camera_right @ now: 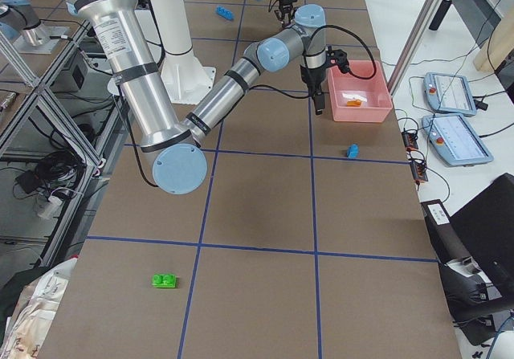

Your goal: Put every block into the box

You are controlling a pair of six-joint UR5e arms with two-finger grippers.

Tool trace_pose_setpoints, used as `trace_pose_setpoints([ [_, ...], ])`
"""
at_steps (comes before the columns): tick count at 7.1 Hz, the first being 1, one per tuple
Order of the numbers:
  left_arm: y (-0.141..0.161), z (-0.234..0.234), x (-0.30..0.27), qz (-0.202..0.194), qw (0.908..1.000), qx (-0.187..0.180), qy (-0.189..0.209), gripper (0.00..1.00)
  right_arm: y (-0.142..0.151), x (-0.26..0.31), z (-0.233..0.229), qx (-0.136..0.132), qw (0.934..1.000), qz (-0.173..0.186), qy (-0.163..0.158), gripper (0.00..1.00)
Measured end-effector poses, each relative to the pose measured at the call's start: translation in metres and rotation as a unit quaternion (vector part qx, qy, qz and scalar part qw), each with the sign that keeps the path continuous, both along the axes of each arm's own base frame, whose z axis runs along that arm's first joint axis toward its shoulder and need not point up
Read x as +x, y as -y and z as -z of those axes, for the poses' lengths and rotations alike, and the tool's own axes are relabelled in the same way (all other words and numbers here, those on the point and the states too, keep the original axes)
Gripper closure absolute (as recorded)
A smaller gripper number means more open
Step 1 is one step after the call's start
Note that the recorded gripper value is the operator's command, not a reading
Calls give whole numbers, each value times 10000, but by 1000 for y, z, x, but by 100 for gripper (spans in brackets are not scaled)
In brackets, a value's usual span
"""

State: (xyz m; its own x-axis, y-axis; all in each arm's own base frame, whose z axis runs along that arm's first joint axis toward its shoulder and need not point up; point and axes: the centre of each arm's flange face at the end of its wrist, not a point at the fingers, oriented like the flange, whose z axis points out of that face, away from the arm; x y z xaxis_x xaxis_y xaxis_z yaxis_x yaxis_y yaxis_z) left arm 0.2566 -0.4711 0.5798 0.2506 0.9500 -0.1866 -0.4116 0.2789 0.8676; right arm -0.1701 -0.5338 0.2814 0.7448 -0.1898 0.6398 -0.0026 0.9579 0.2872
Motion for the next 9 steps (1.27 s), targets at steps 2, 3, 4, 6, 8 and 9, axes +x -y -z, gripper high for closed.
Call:
trace_pose_setpoints([
  [2,-2,29,-1,465,9955,-750,-344,89,0,0,1,3,10000,2,6,0],
  [3,-3,50,-3,808,9864,-1303,-594,89,0,0,0,-3,10000,3,4,0],
  [4,-3,74,-4,1198,9682,-2005,-894,89,0,-1,-1,-17,10000,4,-3,0],
  [6,14,143,1,2296,8908,-3516,-1736,89,1,-1,-3,-33,10000,7,-12,0],
  [8,55,227,20,3055,8005,-4481,-2552,89,3,-2,-5,-47,10000,7,-30,0],
  [9,79,274,39,3355,7675,-4728,-2737,89,5,-3,-8,-75,10000,10,-54,0],
])
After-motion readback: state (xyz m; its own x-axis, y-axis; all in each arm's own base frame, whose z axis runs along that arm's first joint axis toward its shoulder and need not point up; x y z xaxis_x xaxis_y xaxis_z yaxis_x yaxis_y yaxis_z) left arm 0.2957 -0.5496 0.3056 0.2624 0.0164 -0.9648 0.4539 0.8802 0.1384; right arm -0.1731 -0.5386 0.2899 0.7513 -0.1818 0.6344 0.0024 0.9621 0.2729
